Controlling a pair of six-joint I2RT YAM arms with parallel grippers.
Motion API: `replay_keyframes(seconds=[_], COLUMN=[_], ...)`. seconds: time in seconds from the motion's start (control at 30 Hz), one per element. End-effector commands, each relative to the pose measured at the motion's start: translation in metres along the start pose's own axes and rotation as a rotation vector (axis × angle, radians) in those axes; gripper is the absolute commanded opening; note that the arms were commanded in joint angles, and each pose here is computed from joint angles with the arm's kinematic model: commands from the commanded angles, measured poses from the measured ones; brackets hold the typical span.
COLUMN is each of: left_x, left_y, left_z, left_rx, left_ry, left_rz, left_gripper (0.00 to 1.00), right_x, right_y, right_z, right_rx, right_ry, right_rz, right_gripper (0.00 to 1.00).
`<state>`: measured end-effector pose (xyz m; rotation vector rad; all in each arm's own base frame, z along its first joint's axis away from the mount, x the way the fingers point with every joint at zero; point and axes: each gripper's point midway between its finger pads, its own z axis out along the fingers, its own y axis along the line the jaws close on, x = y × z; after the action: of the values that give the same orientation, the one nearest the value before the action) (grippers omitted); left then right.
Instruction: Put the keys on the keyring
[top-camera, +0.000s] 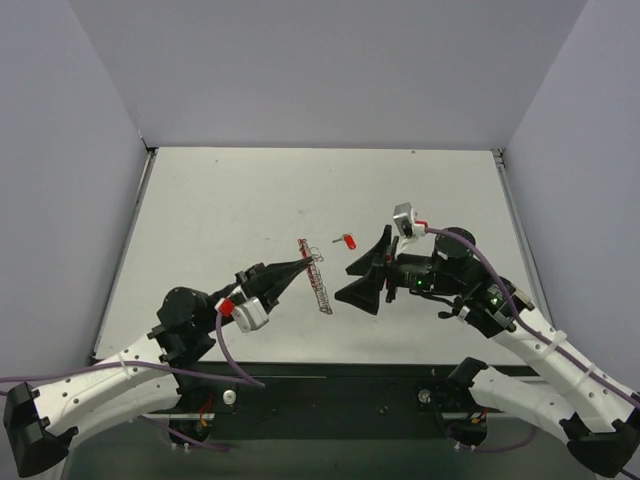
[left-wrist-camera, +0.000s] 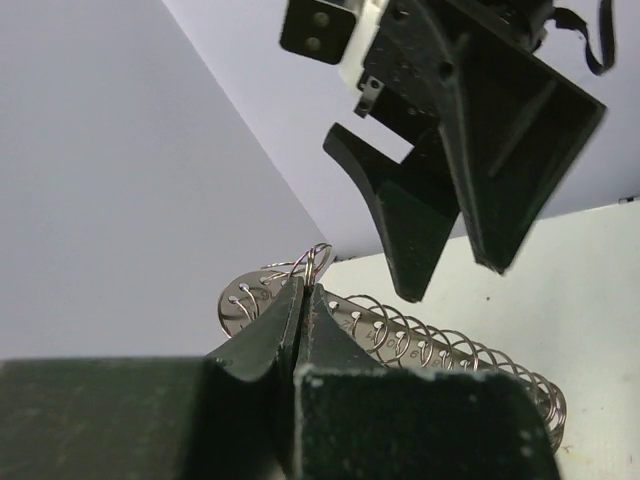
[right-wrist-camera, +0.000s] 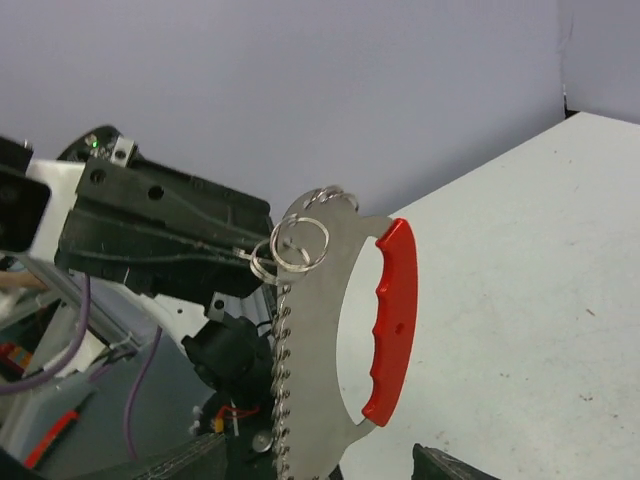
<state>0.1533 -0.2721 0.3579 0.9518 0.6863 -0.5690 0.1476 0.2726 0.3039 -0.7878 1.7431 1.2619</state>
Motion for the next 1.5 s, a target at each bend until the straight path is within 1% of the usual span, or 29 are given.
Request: replay_keyframes(seconds=[0.0,0.03,0.07,0.13,0.27,0.33,0.4,0.53,0.7,1.03,1.1,1.13,1.3,1.37,1.47], left_x=[-0.015,-0.02,-0.017,-0.012,-0.014,-0.009,-0.009,-0.012,-0.011,-0.01,-0.011,-0.012,-0.014,-0.014,-0.015], left_y=[0.021,0.023,0.023,0.02,0.024,0.023,0.023,0.02,0.017,0.011,0.01,0.01,0.008,0.007,0.005], left_z=[0.004,0.006,0.006,0.006,0.009,0.01,0.012,0.014,0.016,0.02,0.021,0.021,0.021,0.022,0.023], left_rx=[-0.073,-0.072,-0.071,-0.063,-0.072,-0.071,-0.066,-0.048,-0.03,0.001,0.005,0.006,0.018,0.025,0.037], left_ry=[0.044,0.042,0.063,0.096,0.12,0.154,0.17,0.164,0.165,0.18,0.173,0.171,0.163,0.164,0.16], left_rz=[-0.146,-0.164,-0.178,-0.207,-0.253,-0.287,-0.308,-0.321,-0.339,-0.367,-0.372,-0.372,-0.383,-0.389,-0.395], left_gripper=[0.0,0.0,0.0,0.0,0.0,0.0,0.0,0.0,0.0,0.0,0.0,0.0,0.0,0.0,0.0], right_x=[-0.006,-0.008,-0.006,-0.013,-0.029,-0.041,-0.046,-0.051,-0.059,-0.065,-0.064,-0.069,-0.071,-0.073,-0.074], right_y=[0.008,0.004,0.009,0.005,0.001,-0.002,-0.003,-0.001,0.007,0.011,0.01,0.012,0.013,0.014,0.013], right_z=[-0.001,-0.001,0.002,0.002,-0.003,-0.006,-0.005,0.0,0.002,0.012,0.014,0.016,0.018,0.019,0.021], right_rx=[0.023,0.059,0.05,0.099,0.163,0.192,0.199,0.178,0.137,0.101,0.099,0.093,0.089,0.087,0.085], right_ry=[0.018,0.017,0.026,0.015,-0.027,-0.05,-0.057,-0.048,-0.074,-0.104,-0.097,-0.119,-0.129,-0.138,-0.139], right_rz=[-0.248,-0.267,-0.29,-0.329,-0.381,-0.442,-0.475,-0.521,-0.573,-0.6,-0.598,-0.606,-0.613,-0.616,-0.616], right_gripper=[0.73,0.72,0.72,0.72,0.66,0.63,0.63,0.63,0.63,0.63,0.63,0.63,0.62,0.59,0.5])
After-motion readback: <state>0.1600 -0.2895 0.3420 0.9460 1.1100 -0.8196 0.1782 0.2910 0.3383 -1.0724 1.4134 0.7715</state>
